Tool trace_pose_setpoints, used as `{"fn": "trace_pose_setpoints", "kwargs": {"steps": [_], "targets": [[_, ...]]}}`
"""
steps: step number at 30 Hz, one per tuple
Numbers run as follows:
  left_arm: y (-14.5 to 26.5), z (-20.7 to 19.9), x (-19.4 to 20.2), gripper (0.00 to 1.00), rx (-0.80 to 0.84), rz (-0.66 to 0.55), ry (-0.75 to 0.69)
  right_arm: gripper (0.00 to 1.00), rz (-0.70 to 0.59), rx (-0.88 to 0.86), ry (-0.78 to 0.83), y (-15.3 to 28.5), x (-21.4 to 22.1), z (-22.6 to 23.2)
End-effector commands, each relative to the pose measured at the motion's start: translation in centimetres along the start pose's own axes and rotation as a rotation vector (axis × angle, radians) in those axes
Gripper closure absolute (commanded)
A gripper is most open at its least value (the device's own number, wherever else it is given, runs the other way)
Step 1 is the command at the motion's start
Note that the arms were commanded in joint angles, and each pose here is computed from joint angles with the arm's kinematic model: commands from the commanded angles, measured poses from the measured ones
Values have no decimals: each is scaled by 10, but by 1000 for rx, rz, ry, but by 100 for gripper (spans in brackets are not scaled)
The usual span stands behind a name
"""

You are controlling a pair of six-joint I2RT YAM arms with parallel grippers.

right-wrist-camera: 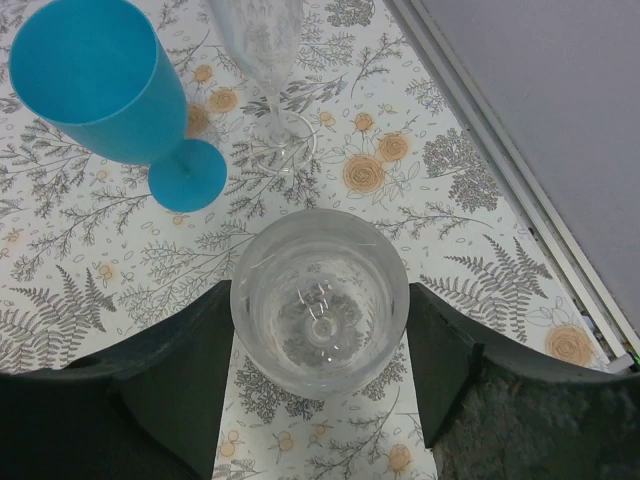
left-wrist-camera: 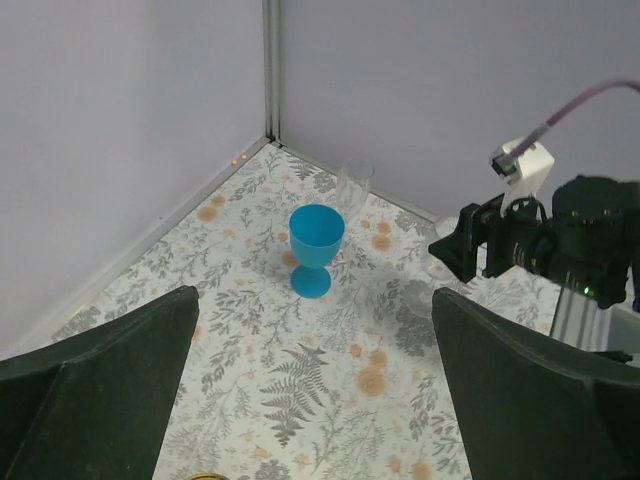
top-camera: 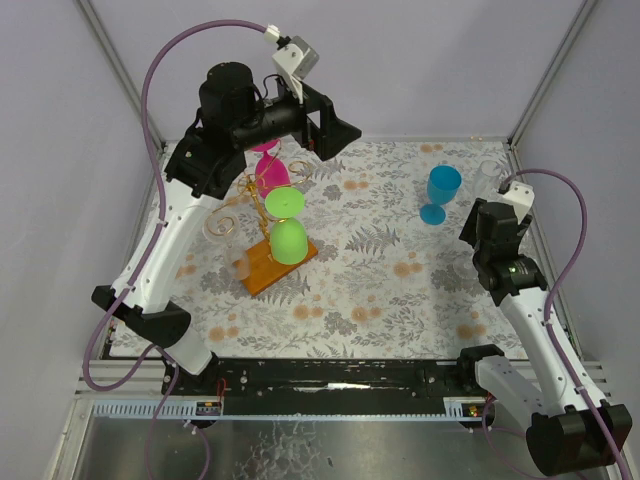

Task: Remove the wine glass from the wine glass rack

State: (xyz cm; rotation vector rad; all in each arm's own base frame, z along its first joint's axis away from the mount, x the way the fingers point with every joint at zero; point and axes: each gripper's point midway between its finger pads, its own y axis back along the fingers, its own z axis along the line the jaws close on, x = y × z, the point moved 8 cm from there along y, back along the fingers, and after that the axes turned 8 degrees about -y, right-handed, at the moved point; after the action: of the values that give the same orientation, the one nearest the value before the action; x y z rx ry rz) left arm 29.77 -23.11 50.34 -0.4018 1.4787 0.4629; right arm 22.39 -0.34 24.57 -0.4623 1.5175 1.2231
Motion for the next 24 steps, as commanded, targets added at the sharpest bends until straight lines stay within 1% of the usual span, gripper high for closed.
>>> {"fn": "trace_pose_setpoints", "kwargs": {"steps": [1, 4, 7, 11, 18, 24], "targets": [[16, 4, -17, 0, 17, -56, 91, 74, -194, -60, -102, -3, -24, 9], [22, 8, -20, 0, 5, -63, 92, 74, -206, -62, -78, -9, -17, 9], [27, 8, -22, 0, 5, -69, 89, 76, -247, -64, -56, -15, -14, 9], [31, 8, -22, 0, 3, -68, 84, 78, -257, -40, -32, -25, -8, 8], [36, 7, -19, 0, 11, -58, 83, 81, -259, -13, -67, -44, 1, 3], [43, 6, -15, 0, 13, -44, 69, 82, -257, 13, -108, -59, 2, -15]]}}
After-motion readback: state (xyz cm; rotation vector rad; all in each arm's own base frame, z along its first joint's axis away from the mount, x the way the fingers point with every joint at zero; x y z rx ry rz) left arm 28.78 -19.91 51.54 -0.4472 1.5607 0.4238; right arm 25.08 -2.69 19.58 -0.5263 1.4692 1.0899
